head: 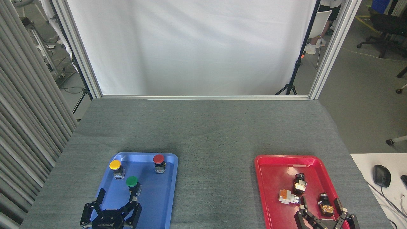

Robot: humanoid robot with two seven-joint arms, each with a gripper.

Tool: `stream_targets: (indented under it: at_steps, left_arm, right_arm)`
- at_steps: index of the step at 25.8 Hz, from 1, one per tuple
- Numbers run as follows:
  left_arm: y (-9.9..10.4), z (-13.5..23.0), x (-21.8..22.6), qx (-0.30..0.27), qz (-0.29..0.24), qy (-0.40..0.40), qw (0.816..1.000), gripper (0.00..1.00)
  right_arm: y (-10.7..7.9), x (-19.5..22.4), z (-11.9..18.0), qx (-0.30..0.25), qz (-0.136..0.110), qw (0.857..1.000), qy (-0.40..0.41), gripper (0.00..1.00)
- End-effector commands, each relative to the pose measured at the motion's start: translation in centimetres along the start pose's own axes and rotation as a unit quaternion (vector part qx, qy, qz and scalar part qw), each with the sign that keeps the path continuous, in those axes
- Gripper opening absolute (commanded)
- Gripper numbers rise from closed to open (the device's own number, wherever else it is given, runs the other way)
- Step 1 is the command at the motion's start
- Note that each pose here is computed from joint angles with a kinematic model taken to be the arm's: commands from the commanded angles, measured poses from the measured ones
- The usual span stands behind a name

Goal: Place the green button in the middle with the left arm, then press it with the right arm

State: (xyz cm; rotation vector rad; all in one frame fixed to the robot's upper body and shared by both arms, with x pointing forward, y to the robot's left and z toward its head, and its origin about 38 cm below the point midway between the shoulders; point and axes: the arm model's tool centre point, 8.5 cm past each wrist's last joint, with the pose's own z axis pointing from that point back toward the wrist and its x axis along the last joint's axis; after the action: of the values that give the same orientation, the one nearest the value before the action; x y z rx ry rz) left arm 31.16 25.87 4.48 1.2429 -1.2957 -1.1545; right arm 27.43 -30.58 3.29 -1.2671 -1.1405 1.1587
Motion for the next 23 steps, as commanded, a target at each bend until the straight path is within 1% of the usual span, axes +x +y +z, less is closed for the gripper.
stream_targets:
  at_steps: [1,10,13,20,23]
  left_arm:
    - [-0.1,0.0,0.1,-0.003,0.001,-0.011,1.000,1.00]
    - [-0.1,-0.2,0.0,-0.009,-0.001,-0.011,1.000,1.00]
    - [-0.2,0.0,0.0,-0.012,-0.003,-0.011,1.000,1.00]
    - [-0.2,-0.2,0.1,-0.011,-0.005,-0.013,1.000,1.00]
    - [-0.2,-0.2,0.0,-0.014,-0.008,-0.013,1.000,0.99]
  right_arm:
    - [0.0,0.0,0.0,0.000,-0.002,1.000,0.001,1.00]
    - [0.3,-0.1,0.0,0.005,-0.003,1.000,0.004,1.00]
    - [-0.2,-0.1,-0.7,-0.002,-0.007,1.000,0.007,1.00]
    - [0.0,-0.2,-0.7,0.006,-0.002,1.000,-0.001,1.00]
    - [-0.2,0.1,-0.9,0.003,-0.005,1.000,0.000,1.00]
